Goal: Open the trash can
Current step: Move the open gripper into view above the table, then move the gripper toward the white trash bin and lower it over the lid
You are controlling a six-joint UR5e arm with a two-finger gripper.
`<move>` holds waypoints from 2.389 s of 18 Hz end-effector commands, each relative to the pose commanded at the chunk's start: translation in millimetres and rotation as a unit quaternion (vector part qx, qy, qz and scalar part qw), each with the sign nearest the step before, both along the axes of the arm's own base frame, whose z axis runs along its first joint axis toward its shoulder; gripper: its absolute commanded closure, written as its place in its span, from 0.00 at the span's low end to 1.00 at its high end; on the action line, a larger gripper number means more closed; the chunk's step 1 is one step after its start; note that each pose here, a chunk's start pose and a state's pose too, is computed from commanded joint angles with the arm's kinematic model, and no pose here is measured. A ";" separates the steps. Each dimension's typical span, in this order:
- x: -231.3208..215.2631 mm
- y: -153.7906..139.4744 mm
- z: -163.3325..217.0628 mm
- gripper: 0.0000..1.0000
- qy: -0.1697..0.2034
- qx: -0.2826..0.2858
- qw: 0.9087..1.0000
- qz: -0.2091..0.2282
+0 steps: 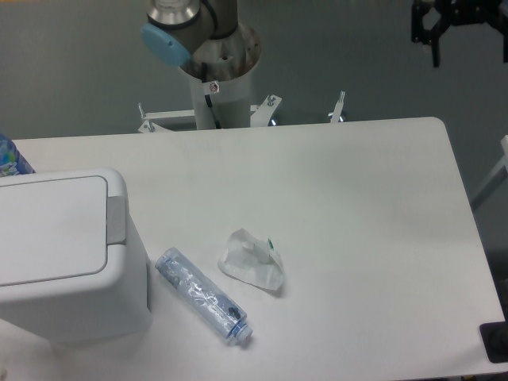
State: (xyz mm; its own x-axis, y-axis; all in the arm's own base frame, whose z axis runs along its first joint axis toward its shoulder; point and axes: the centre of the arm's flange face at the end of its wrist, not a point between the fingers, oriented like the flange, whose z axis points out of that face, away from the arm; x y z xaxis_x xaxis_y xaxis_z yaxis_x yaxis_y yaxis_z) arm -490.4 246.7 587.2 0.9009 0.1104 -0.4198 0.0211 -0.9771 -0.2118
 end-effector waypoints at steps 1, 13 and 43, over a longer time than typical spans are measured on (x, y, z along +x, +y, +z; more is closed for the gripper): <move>3.7 5.7 0.0 0.00 -0.001 0.002 1.000 0.000; 92.5 134.5 -20.6 0.00 -0.078 0.093 0.989 0.090; 243.3 310.2 -71.2 0.00 -0.242 0.204 0.926 0.205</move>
